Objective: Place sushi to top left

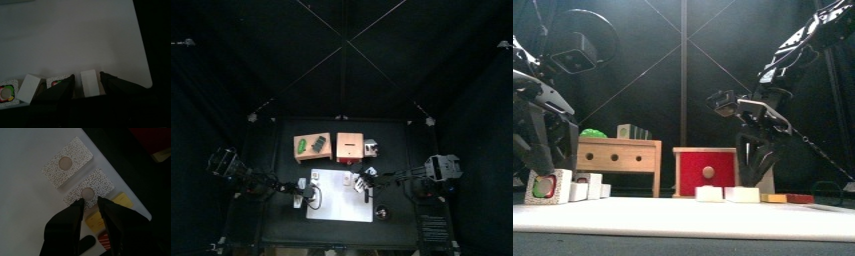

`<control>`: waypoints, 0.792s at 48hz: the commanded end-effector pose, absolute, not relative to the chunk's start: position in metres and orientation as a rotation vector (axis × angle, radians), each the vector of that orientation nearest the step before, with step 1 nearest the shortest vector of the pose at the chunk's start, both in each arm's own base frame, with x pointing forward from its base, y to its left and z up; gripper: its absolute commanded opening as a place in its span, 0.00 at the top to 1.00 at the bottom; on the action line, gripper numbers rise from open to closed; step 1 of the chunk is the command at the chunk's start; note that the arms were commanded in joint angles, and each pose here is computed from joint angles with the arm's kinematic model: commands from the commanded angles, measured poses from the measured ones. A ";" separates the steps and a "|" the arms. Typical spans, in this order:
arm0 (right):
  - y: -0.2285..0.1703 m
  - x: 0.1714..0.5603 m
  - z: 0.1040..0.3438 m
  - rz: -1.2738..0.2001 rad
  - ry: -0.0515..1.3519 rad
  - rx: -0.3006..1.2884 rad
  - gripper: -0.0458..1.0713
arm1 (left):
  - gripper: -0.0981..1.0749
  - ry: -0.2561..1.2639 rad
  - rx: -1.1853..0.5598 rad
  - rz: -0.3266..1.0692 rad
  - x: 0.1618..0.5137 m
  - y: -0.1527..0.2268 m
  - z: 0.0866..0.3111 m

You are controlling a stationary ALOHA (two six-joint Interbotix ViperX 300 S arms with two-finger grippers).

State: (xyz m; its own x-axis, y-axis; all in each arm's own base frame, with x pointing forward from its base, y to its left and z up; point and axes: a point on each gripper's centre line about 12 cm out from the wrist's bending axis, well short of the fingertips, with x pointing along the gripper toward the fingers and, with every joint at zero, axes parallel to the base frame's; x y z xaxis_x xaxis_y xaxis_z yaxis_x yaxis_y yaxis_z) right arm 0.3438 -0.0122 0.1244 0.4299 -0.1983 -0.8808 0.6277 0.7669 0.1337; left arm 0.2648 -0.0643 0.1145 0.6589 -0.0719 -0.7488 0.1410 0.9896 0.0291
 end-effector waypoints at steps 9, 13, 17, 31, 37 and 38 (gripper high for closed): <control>-0.012 0.350 0.135 -0.529 0.969 0.492 0.33 | 0.21 0.778 0.092 -0.128 0.272 -0.065 0.132; -0.013 0.350 0.137 -0.535 0.968 0.502 0.33 | 0.21 0.763 0.103 -0.133 0.273 -0.065 0.136; -0.014 0.348 0.140 -0.545 0.969 0.496 0.33 | 0.21 0.749 0.124 -0.126 0.275 -0.064 0.138; -0.017 0.355 0.166 -0.547 0.913 0.477 0.33 | 0.21 0.646 0.219 0.019 0.291 -0.046 0.156; -0.016 0.362 0.174 -0.532 0.885 0.484 0.33 | 0.21 0.603 0.217 0.100 0.297 -0.039 0.166; -0.016 0.363 0.174 -0.531 0.883 0.486 0.32 | 0.21 0.597 0.216 0.113 0.298 -0.038 0.167</control>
State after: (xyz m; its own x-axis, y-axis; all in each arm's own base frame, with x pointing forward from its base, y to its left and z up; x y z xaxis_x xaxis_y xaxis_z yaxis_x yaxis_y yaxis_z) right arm 0.3540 -0.0164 0.1519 0.4602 -0.2361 -0.8558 0.6309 0.7652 0.1282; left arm 0.2886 -0.0416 0.1518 0.7934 0.1262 -0.5955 0.0164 0.9735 0.2281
